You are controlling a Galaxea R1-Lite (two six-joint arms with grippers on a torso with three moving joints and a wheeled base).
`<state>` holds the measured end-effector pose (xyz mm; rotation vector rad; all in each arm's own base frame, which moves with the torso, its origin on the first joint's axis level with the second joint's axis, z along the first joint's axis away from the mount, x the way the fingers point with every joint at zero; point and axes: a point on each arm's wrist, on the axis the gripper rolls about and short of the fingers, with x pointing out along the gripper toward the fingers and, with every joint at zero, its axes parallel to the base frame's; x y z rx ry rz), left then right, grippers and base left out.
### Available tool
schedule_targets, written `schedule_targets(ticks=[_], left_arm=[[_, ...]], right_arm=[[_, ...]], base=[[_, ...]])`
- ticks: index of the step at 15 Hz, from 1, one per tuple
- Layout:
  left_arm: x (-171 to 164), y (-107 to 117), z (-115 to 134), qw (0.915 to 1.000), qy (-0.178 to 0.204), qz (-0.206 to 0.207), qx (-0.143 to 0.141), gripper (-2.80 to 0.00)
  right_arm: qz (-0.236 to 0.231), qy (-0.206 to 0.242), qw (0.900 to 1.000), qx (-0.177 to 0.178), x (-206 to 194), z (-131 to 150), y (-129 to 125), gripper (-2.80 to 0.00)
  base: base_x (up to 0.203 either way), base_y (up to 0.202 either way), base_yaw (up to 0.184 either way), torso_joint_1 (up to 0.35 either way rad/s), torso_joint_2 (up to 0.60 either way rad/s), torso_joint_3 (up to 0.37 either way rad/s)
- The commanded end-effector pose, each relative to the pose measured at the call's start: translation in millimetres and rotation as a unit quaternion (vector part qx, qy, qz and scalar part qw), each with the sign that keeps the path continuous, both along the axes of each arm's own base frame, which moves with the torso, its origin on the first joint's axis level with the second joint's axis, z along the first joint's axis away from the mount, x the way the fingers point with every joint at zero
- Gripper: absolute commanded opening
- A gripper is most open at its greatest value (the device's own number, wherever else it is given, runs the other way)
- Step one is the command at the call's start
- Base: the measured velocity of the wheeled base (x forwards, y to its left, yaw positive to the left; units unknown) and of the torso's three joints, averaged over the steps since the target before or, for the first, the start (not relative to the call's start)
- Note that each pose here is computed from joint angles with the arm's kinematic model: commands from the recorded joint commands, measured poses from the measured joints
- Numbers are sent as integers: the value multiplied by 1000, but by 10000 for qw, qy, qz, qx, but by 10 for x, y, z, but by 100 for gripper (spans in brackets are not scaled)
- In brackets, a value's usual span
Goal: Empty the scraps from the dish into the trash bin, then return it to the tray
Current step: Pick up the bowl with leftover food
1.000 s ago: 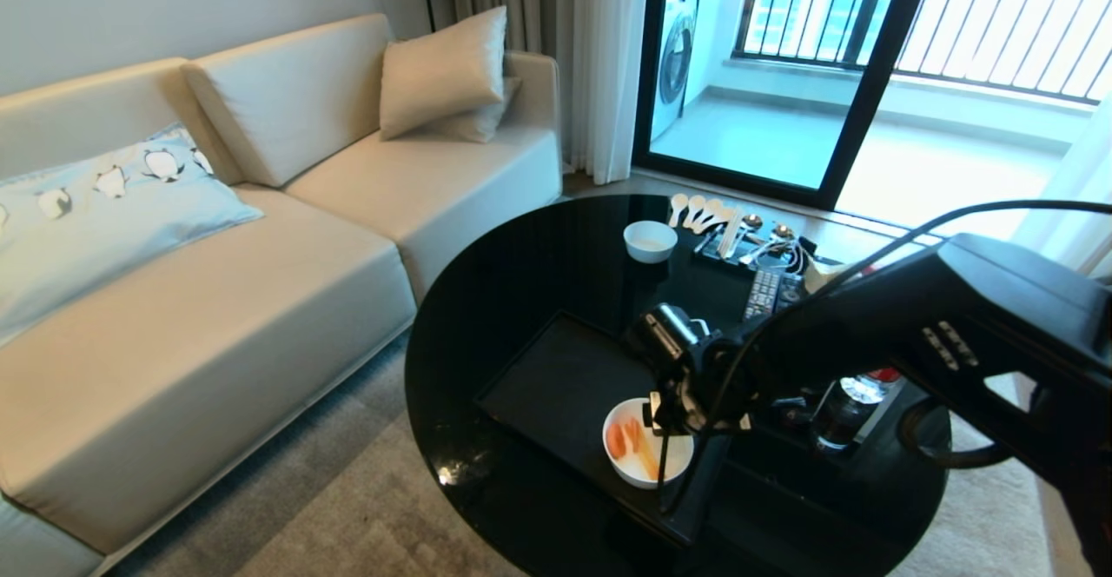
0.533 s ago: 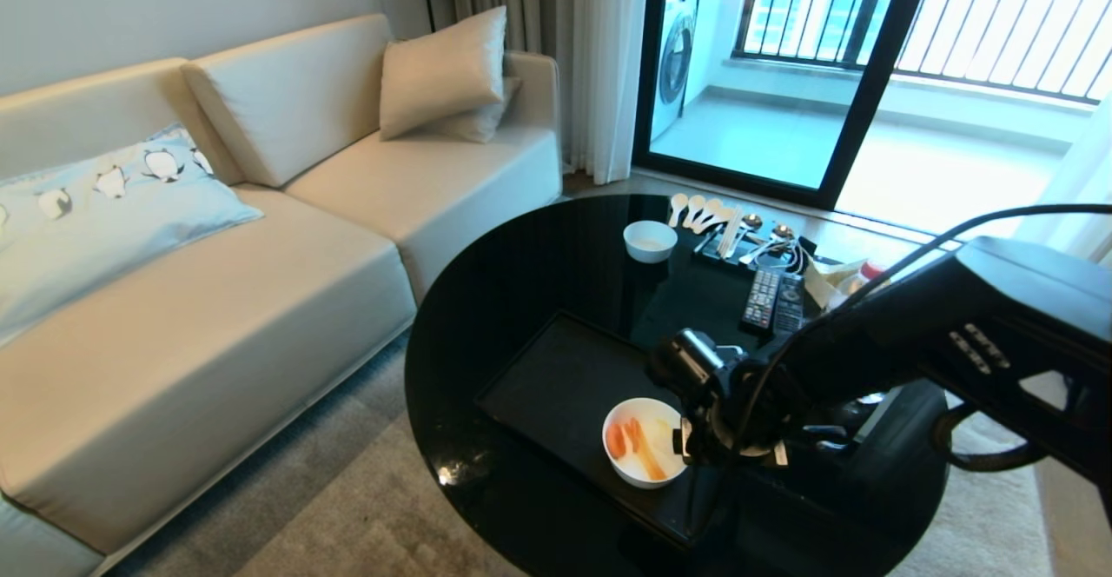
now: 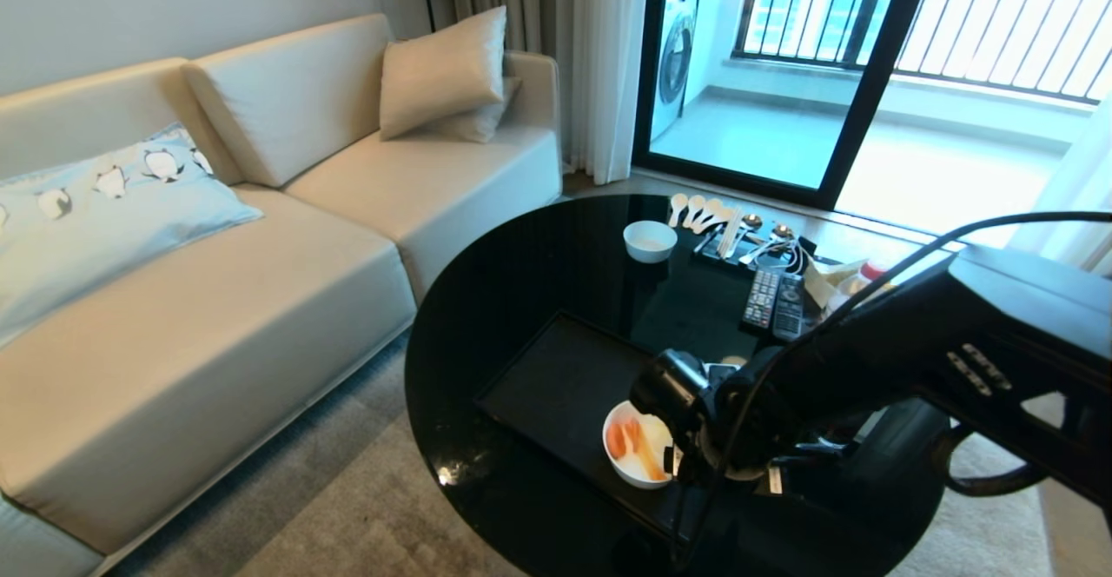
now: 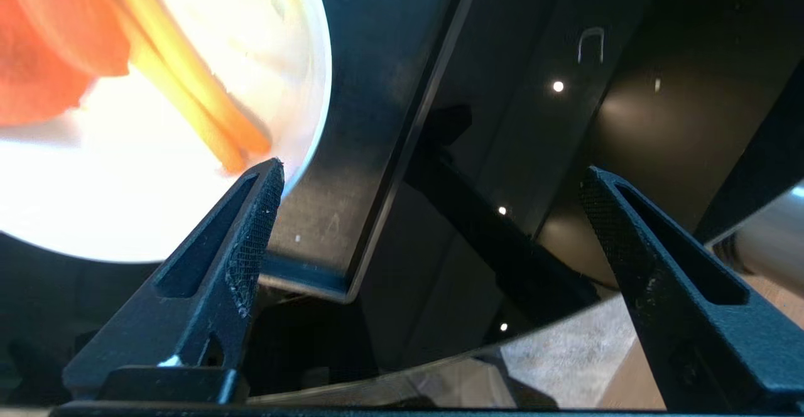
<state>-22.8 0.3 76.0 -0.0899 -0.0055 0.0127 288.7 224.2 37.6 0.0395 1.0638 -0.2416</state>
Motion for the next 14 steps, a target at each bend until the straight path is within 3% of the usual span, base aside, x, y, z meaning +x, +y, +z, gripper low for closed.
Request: schedule_targets(ticks=[1, 6, 14], left_arm=[[0, 0, 1, 10000, -6, 4, -3, -280], [0, 0, 1, 10000, -6, 4, -3, -280], [0, 0, 1, 10000, -6, 4, -3, -280]], right_arm=[[-59, -35, 10000, 65, -59, 82, 21, 0], [-284, 132, 9995, 46, -189, 106, 46, 0], [-561, -74, 9965, 618, -327, 218, 305, 0]], base=[[0, 0, 0, 0, 0, 0], [0, 0, 0, 0, 0, 0], [0, 0, 0, 0, 0, 0]])
